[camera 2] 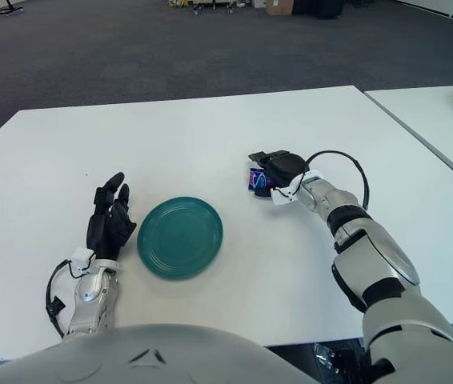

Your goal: Put the gum into the plate.

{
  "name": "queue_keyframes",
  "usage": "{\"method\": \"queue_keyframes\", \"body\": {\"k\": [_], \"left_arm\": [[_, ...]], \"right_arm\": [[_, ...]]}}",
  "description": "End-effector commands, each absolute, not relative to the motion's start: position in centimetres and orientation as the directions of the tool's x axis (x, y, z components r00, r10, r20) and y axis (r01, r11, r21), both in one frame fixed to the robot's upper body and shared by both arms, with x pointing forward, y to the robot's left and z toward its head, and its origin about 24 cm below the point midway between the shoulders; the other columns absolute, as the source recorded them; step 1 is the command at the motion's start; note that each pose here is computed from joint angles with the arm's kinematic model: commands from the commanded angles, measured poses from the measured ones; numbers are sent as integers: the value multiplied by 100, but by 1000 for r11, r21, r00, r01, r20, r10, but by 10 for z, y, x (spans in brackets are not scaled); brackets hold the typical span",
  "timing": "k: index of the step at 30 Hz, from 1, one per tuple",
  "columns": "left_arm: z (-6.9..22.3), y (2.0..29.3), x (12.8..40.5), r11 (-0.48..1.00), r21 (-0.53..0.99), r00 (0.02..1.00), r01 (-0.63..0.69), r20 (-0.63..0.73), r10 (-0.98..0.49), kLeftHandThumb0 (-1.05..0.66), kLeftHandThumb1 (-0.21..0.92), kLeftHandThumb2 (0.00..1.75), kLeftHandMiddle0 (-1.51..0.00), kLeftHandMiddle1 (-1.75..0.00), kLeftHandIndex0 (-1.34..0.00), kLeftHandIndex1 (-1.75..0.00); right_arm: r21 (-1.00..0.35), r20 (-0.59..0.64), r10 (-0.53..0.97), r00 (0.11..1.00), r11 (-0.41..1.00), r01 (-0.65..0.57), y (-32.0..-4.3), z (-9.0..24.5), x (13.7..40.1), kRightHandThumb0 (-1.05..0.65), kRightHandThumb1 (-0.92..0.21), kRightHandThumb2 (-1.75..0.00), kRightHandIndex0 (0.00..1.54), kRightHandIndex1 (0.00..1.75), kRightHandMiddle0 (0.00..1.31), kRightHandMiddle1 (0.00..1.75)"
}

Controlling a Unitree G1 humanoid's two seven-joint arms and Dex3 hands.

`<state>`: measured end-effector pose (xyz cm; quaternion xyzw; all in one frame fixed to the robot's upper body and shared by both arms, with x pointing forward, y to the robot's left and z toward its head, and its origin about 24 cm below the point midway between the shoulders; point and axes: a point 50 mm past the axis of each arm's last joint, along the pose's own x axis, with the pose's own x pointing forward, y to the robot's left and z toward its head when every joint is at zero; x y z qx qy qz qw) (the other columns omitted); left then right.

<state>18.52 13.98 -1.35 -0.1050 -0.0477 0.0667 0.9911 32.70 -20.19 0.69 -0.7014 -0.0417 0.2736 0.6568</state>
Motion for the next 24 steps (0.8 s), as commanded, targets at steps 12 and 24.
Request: {"method": "queue_keyframes", "body": {"k": [12,24], "left_arm": [[-36,128,164,931,-323,985,-171,-37,168,-90,92,92,-23,0,0,-73],[-39,132,162,928,-332,985,-170,-45,164,-88,92,91,-23,0,0,-69]], "right_arm": [[-851,-525,357,773,-214,-479,-206,-30,303,-75,-92,-59,26,0,0,34],[-842,-539,355,764,-207,-498,-204,-33,301,-76,-92,-57,28,1,0,36]]}}
